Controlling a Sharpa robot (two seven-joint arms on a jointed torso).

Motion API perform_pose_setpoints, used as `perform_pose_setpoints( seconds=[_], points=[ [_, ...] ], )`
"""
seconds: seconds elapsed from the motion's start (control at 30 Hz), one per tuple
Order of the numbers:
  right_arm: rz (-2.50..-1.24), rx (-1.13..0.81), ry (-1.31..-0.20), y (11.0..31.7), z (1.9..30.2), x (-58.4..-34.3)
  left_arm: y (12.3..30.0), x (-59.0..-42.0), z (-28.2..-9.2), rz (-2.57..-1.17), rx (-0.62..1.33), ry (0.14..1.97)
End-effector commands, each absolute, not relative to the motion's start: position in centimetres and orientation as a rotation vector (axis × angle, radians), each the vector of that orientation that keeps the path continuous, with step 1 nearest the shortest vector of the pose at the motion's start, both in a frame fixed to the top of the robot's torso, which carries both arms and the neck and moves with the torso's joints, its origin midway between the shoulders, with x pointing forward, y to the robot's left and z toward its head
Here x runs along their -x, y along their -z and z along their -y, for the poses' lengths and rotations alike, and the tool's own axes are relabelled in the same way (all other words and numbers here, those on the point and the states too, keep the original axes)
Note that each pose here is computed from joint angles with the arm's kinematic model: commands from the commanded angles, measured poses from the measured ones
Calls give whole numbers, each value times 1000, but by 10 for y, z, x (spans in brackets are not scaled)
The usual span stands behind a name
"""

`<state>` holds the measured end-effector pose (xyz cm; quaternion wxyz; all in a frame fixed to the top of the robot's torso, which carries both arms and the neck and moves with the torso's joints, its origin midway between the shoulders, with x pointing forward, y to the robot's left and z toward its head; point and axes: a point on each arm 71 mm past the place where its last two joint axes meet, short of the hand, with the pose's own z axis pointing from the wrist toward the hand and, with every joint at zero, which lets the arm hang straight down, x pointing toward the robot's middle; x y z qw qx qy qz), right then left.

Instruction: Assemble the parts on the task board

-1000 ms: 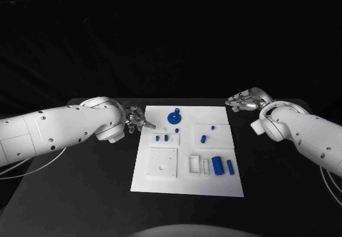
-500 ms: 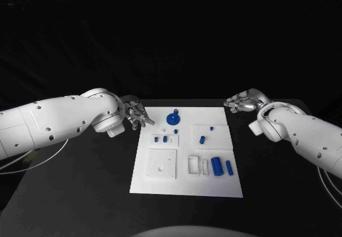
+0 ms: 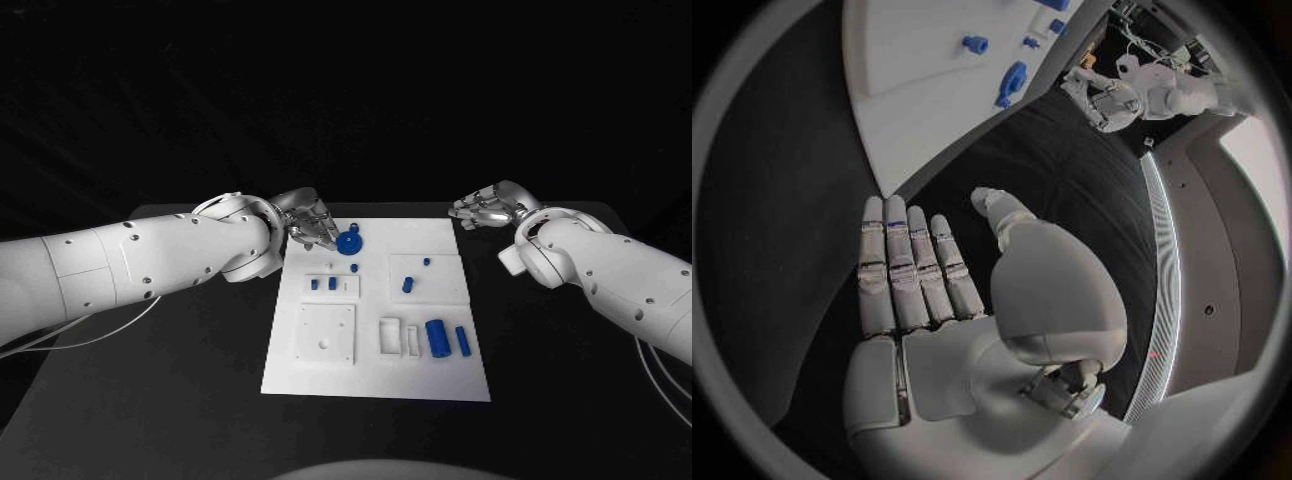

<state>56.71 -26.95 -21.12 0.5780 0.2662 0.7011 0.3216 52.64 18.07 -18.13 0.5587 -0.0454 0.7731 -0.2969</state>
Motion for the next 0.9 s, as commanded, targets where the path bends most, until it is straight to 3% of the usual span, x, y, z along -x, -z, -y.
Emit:
perform_pose_setpoints(
  seconds=[0.03,0.57,0.9],
  points=[
    [-1632,-610,-771,210,265,-567,175,-522,-163,-1665,-141,808],
    [-1618,-601,-793,207,258,-566,200,-521,-139,-1714,-381,789],
    [-1617,-600,-797,207,256,-566,212,-525,-137,-1765,-441,743]
  ],
)
